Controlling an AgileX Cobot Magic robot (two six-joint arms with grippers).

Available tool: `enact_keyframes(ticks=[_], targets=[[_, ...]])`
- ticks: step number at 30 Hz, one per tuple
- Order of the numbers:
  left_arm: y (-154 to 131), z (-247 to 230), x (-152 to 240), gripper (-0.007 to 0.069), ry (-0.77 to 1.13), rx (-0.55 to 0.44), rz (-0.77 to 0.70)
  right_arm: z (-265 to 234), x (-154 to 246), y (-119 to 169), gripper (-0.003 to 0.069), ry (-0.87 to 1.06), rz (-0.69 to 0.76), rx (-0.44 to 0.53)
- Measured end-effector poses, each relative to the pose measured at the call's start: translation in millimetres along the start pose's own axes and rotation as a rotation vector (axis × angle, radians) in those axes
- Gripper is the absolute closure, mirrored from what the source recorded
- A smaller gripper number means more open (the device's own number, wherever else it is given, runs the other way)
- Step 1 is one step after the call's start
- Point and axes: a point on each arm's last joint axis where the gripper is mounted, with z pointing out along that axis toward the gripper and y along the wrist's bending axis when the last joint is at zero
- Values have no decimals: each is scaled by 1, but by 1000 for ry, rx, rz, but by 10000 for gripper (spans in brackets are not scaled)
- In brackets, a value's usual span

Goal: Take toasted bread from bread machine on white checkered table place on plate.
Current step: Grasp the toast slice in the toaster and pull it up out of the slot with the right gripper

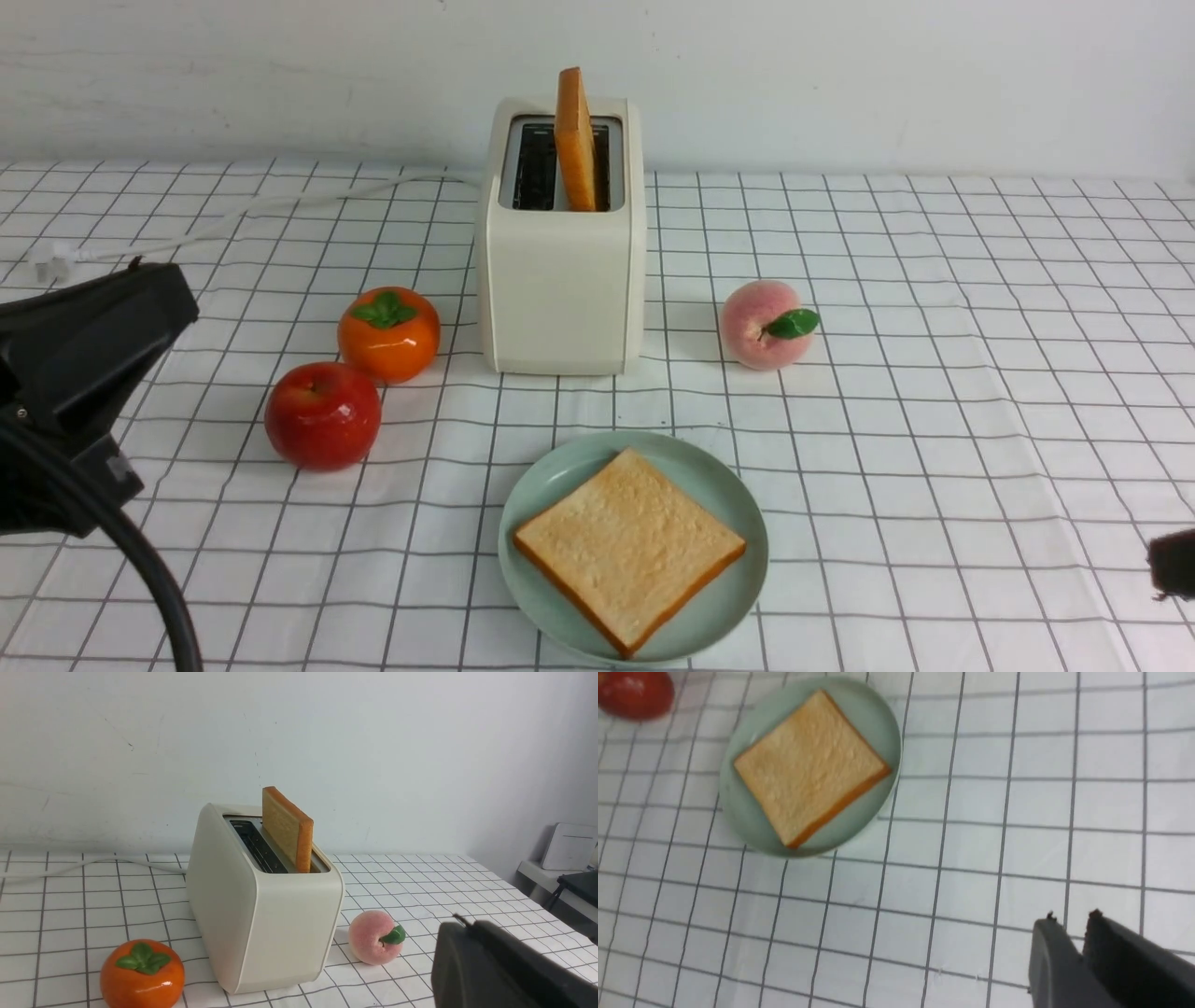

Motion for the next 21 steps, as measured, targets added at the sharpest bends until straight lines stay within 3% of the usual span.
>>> enact_keyframes(ticks=[5,10,12,17,21], targets=[[0,0,0,638,-1,-2,0,46,-58,5,589,171,-8,-30],[0,0,0,638,1,1,0,83,-106,64,657,199,-180,-112],[-1,0,0,638,4,6,0,100,-130,106,659,172,-273,-127],[-1,0,1,638,6,9,0,113,-162,174,658,42,-410,-95],[-1,0,1,638,9,13,0,136,-173,211,634,-39,-470,-47]])
